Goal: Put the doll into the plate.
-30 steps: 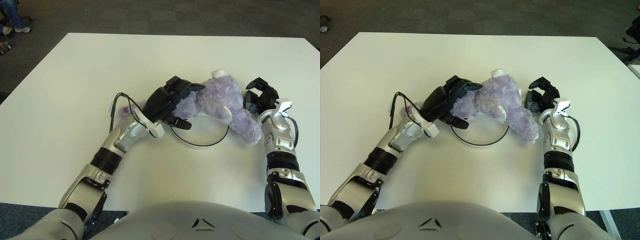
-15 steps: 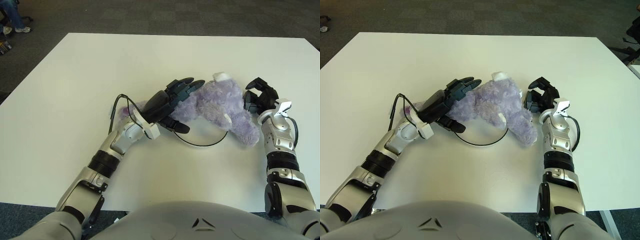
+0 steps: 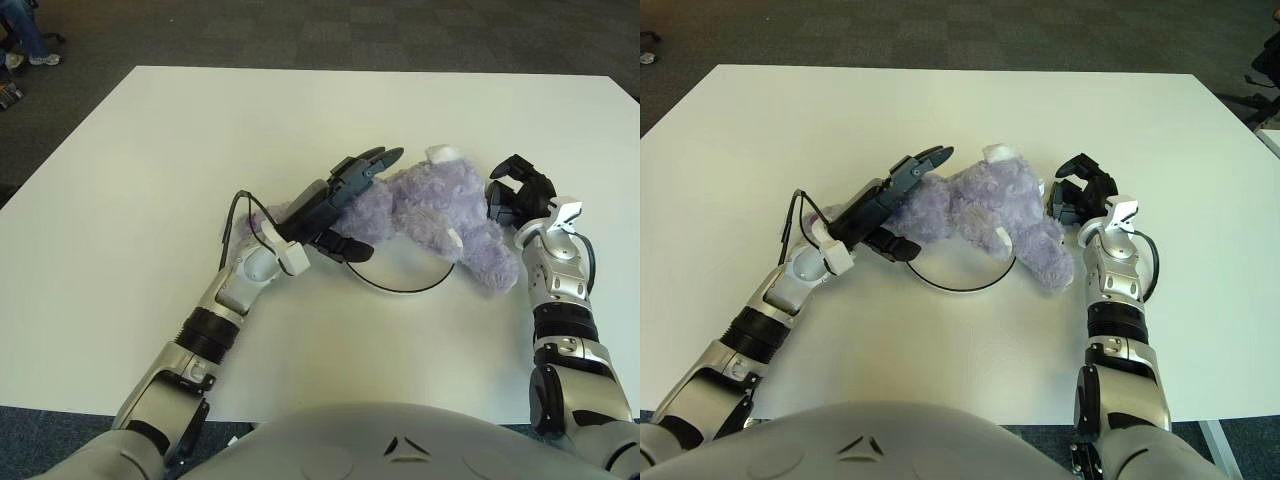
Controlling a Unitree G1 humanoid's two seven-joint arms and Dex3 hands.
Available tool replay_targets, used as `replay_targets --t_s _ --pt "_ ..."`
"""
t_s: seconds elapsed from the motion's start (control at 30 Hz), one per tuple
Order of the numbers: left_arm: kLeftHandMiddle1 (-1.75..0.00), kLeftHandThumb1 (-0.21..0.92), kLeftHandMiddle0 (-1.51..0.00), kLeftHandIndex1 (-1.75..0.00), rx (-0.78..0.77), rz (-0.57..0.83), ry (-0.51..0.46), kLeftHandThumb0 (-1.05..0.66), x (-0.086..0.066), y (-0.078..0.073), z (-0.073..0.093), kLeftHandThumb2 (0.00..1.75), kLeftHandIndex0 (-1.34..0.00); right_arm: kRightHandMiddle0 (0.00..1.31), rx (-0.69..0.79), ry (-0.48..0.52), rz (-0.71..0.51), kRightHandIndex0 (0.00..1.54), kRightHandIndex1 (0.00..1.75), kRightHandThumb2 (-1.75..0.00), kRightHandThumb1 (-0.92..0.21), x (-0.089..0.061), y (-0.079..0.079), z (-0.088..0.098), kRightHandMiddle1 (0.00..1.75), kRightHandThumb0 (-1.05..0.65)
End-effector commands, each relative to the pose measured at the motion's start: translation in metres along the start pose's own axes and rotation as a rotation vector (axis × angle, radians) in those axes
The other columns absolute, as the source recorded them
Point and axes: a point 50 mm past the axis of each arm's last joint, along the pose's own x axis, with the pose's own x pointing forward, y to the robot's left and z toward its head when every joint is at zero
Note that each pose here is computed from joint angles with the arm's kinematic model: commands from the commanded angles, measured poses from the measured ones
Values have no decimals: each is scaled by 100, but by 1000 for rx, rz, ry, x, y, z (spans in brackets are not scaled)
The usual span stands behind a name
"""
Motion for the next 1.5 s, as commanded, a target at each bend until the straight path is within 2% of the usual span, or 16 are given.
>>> replay_targets --t_s 0.0,0.1,0.17,0.3,0.6,0.77,0.97,1.2,1.47 --pt "-26 92 -25 -56 22 121 -22 -95 -2 15 0 63 0 55 17 157 -2 80 173 -159 -8 -12 3 -32 175 0" --pt "-32 92 -31 -74 63 200 -31 -93 -3 23 -3 63 0 55 12 158 -5 79 173 -159 -8 -12 3 -33 175 0" --pt "-46 92 -32 -87 89 249 -34 -90 -3 25 -4 65 0 55 7 161 -6 79 173 -159 -8 -11 3 -33 175 0" --pt "-57 92 -34 -97 104 303 -34 -86 -4 27 -5 70 0 55 3 163 -7 79 174 -159 -8 -11 4 -33 175 0" --pt "-60 92 -30 -103 52 375 4 -85 -6 39 -12 81 0 55 19 164 -5 79 174 -160 -8 -10 4 -33 175 0" --pt "-60 92 -28 -102 -2 394 26 -82 -6 44 -16 82 0 55 23 165 -4 80 173 -159 -8 -10 4 -34 175 0" --pt "-62 92 -29 -96 1 428 32 -76 -4 53 -19 86 0 56 11 168 -8 80 173 -159 -8 -10 4 -34 175 0" --pt "-66 92 -35 -99 -63 477 85 -70 1 66 -35 82 0 56 8 167 -5 80 173 -160 -8 -10 4 -34 175 0" --pt "-85 92 -39 -129 -175 520 178 -66 -6 77 -48 77 -5 56 8 168 -10 80 173 -160 -8 -10 5 -34 175 0"
